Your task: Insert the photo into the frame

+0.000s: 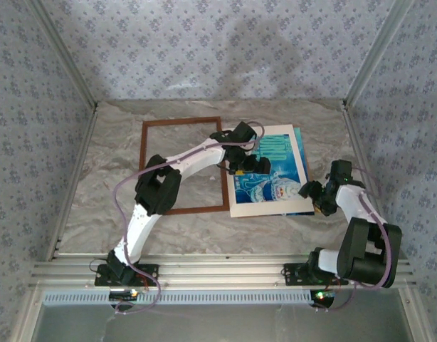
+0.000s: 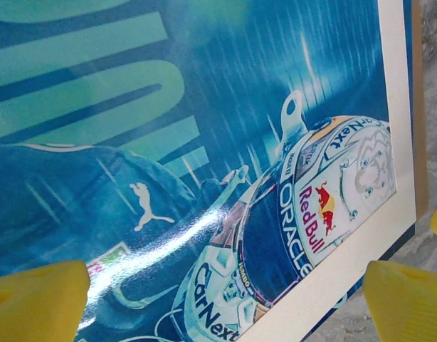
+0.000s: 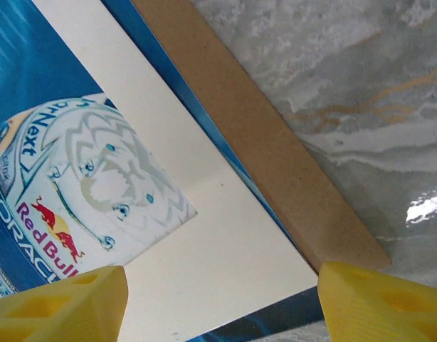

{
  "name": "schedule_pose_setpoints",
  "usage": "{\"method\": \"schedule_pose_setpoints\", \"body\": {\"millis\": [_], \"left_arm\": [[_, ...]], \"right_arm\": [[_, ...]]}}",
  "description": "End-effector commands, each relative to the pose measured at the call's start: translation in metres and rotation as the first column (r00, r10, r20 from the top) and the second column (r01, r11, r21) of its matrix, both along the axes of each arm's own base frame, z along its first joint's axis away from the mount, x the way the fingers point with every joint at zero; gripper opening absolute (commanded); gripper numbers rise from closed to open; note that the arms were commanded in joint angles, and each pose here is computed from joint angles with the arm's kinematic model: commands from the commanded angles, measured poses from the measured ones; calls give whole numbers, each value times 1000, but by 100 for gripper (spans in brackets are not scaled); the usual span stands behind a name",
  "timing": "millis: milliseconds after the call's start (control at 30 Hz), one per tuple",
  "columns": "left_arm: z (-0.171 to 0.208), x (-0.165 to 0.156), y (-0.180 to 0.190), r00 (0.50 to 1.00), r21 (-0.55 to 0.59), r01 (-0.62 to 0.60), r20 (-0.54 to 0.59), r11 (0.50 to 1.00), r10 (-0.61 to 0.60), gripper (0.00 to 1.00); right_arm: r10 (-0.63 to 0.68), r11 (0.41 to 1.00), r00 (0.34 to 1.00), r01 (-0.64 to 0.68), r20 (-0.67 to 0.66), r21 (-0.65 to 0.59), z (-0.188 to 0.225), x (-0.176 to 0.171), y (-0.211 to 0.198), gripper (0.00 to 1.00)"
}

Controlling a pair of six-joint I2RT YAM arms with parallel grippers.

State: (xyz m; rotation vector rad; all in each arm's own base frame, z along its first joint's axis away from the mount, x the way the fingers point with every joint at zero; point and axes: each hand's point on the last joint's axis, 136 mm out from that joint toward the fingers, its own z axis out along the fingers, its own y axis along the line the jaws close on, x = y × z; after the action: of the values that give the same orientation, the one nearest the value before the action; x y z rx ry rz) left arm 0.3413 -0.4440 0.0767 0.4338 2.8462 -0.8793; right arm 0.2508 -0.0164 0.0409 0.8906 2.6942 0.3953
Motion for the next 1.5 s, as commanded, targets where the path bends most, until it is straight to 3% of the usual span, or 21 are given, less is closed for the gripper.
{"method": "schedule_pose_setpoints", "body": {"millis": [0, 333, 633, 1033, 1267, 1467], "left_arm": [[-6, -5, 4, 999, 30, 23, -31, 999, -22, 98], [-28, -9, 8, 998, 59, 13, -68, 998, -9, 99], [-50, -18, 17, 994, 99, 20, -107, 995, -9, 99], [-52, -19, 18, 994, 99, 26, -107, 995, -15, 99], [-53, -20, 19, 994, 102, 26, -107, 994, -15, 99], [-53, -20, 19, 994, 101, 25, -108, 995, -14, 99]], "right_arm": [[4, 999, 1000, -4, -16, 43, -6, -9, 5, 74], [21, 997, 1000, -21, -13, 69, -16, -8, 7, 77], [51, 993, 992, -62, 112, 101, 5, 7, 16, 77], [56, 992, 987, -72, 152, 100, 17, 13, 16, 77], [95, 975, 955, -145, 279, 167, 39, 28, 32, 74], [94, 976, 948, -148, 305, 160, 41, 26, 33, 69]]}}
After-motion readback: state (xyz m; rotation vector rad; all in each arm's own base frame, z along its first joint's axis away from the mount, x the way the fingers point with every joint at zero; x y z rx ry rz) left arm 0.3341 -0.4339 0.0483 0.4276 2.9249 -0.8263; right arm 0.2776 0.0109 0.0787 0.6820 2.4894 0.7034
